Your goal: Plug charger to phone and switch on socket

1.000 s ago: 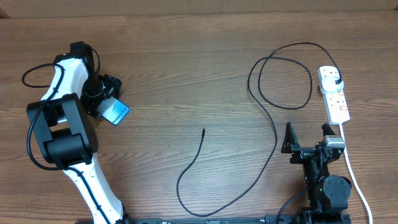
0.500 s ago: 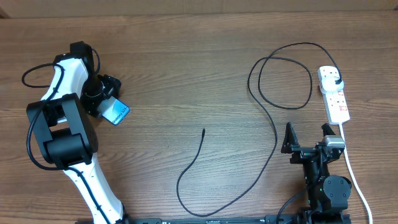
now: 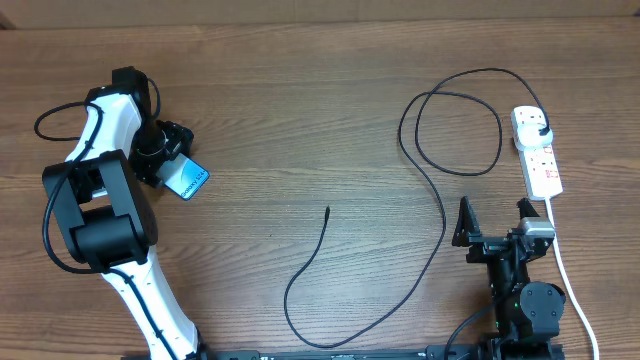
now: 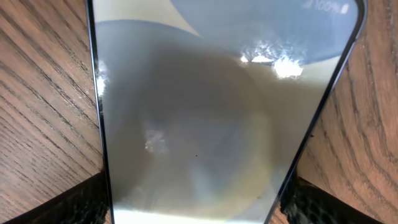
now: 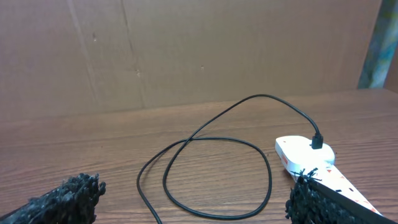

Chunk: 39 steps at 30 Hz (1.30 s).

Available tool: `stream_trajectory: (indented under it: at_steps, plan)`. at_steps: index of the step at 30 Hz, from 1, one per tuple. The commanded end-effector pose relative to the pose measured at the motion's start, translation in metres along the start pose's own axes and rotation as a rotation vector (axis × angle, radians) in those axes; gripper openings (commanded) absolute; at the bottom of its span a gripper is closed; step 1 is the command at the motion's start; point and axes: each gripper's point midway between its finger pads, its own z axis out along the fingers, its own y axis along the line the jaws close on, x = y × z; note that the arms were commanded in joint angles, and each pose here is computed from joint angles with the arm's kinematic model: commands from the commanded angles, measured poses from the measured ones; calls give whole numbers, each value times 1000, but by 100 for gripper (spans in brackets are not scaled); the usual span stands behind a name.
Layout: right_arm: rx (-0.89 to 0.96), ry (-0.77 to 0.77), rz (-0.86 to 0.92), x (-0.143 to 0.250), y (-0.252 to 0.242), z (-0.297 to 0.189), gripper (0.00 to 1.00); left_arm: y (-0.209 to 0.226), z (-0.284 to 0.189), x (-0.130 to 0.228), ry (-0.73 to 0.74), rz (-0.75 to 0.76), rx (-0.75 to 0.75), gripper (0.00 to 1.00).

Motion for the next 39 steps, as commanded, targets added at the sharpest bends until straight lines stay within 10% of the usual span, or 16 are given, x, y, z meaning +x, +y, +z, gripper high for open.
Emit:
stream_trajectory:
  at_steps: [1,39]
  plan:
    - [-10,-6,-4,1,2,0,100,0,32,10,61,21,-18,89]
    - [-10,-6,-4,1,2,0,100,0,32,11,61,23,-19,76]
